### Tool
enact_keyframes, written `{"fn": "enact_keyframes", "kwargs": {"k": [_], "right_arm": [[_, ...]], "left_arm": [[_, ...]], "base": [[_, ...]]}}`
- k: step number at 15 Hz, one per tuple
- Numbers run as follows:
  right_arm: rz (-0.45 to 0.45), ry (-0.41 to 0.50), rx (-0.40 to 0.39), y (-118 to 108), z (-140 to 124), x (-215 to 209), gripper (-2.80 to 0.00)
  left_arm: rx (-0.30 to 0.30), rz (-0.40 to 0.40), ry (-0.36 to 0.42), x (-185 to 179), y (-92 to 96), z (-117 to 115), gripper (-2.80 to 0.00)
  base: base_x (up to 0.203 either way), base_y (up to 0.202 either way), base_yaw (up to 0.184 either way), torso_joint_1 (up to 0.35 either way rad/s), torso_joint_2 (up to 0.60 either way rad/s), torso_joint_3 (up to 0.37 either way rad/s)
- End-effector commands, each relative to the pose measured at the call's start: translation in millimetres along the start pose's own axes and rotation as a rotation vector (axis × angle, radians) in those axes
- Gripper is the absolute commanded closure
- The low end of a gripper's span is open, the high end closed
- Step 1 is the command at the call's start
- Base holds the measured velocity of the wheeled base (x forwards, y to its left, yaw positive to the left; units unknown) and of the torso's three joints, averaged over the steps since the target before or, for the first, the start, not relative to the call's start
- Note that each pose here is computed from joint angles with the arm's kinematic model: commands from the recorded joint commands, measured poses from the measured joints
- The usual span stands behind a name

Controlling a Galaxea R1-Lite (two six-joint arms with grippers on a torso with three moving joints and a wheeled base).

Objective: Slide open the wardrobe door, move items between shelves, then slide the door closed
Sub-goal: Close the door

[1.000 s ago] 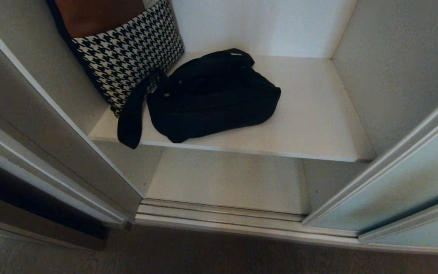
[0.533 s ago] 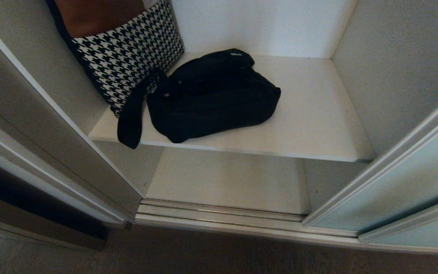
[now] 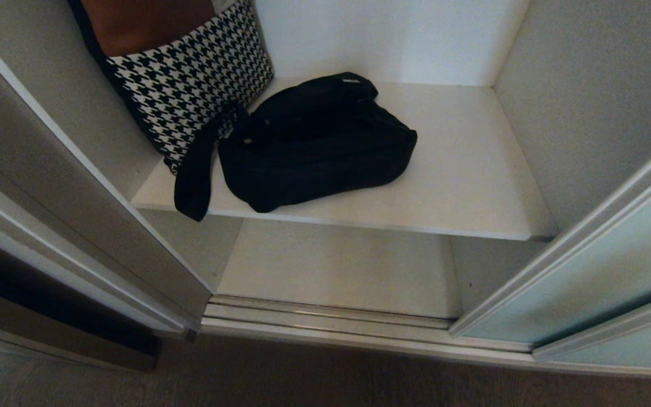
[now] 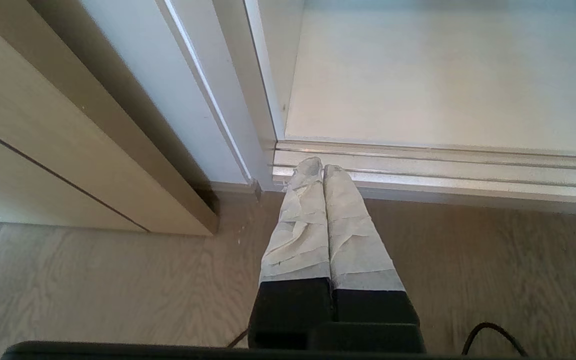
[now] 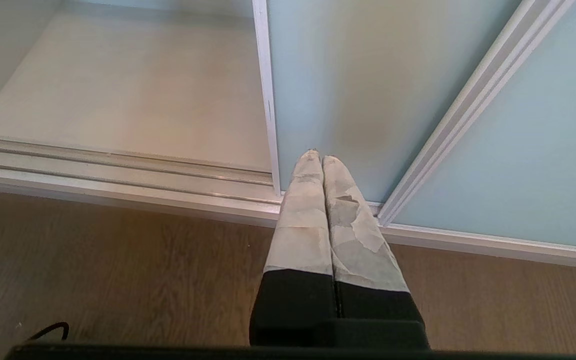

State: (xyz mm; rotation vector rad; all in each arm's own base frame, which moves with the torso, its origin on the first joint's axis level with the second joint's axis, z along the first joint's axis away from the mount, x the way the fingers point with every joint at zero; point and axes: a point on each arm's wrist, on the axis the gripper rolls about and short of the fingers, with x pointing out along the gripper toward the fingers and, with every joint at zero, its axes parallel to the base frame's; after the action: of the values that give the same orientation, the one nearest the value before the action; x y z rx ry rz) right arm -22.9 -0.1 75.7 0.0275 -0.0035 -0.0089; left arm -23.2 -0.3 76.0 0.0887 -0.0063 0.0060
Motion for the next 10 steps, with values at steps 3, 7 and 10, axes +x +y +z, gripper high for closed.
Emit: {"fn": "enact_keyframes", "kwargs": {"k": [3, 7, 10], "right_arm": [[0.0, 0.002, 0.0, 0.0, -0.3, 0.2, 0.0], [0.0, 0.002, 0.0, 0.0, -0.3, 0.2, 0.0], [0.0, 0.002, 0.0, 0.0, -0.3, 0.2, 0.0]], "left_arm": [[0.019, -0.007, 0.014, 0.6, -0.2, -0.9, 0.0], [0.019, -0.007, 0.012, 0.5, -0.2, -0.9, 0.0], [0.015, -0.007, 0.011, 0.5, -0.2, -0.8, 0.0]], "base": [[-0.106, 0.0, 0.0, 0.003, 0.0, 0.001], [-0.196, 0.0, 0.001, 0.001, 0.0, 0.003], [-0.196, 0.0, 0.001, 0.001, 0.0, 0.002]]}}
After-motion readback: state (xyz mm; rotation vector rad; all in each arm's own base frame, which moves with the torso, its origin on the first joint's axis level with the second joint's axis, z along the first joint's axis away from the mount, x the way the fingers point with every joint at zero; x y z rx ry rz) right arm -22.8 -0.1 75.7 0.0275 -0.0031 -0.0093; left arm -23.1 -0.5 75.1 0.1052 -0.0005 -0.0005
